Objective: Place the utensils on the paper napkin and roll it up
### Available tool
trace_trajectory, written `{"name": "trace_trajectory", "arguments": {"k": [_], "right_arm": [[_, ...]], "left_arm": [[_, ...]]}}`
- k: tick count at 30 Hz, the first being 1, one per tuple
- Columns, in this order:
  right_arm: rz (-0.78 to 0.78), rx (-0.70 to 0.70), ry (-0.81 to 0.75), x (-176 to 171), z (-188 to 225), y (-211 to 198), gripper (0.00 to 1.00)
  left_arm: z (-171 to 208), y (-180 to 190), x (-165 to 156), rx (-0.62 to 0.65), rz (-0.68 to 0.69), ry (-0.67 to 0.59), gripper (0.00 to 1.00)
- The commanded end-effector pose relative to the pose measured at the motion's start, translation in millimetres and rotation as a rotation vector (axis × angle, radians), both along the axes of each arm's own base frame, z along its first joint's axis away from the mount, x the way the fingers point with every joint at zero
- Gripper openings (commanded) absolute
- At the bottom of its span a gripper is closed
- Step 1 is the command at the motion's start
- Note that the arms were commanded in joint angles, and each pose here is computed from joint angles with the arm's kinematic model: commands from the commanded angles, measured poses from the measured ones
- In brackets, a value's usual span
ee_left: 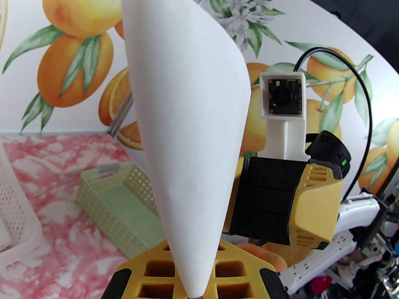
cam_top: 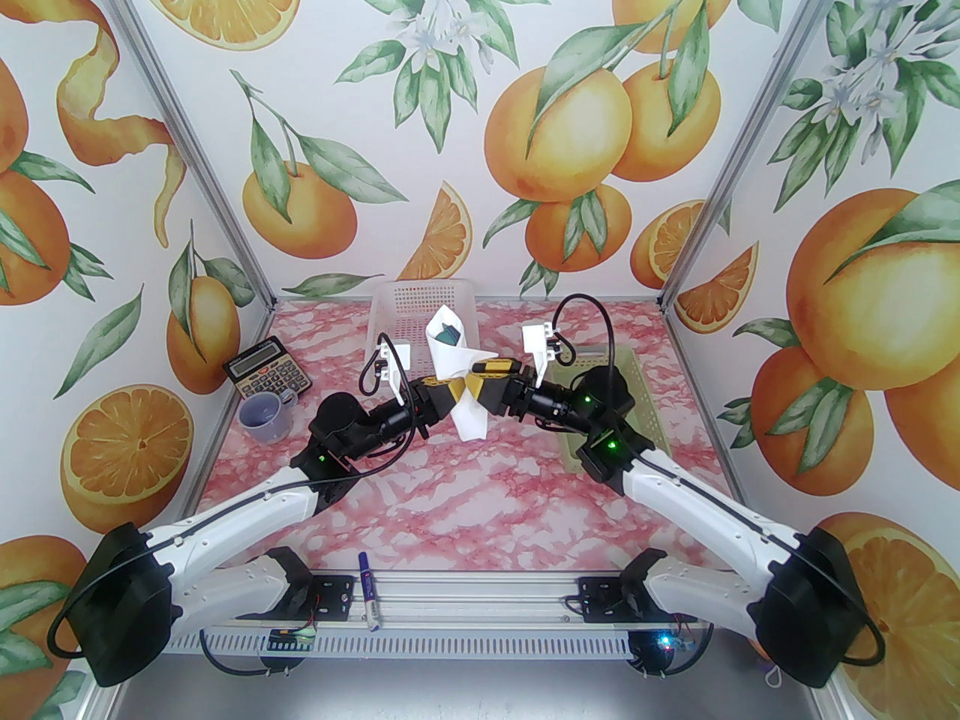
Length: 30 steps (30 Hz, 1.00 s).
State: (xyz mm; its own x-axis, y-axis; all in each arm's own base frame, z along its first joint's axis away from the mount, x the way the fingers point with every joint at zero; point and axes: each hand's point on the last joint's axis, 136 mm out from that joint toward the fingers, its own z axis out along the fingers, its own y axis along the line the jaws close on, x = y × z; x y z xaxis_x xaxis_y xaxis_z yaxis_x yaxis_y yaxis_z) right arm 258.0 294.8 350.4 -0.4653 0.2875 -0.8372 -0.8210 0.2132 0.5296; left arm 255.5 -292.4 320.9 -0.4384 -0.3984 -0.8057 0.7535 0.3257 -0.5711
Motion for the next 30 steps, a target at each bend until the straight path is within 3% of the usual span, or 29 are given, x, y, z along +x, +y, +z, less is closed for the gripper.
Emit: {"name": "trace_trajectory", "arguments": {"k": [1, 22, 30], "right_arm": [[-0.006, 0.043, -0.069, 3.5, 21.5, 2.0, 0.51], [0.013, 0.096, -0.116, 22.4, 45.1, 6.3, 0.52], [0.017, 0.114, -0.073, 25.2, 31.3, 5.6, 0.54]], "left_arm": [[21.5, -1.0, -3.6, -0.041, -0.021, -0.054, 0.00], [21.2, -3.6, -3.8, -0.037, -0.030, -0.055, 0.00], [27.8, -2.1, -5.2, -0.063, -0.029, -0.074, 0.00]]}}
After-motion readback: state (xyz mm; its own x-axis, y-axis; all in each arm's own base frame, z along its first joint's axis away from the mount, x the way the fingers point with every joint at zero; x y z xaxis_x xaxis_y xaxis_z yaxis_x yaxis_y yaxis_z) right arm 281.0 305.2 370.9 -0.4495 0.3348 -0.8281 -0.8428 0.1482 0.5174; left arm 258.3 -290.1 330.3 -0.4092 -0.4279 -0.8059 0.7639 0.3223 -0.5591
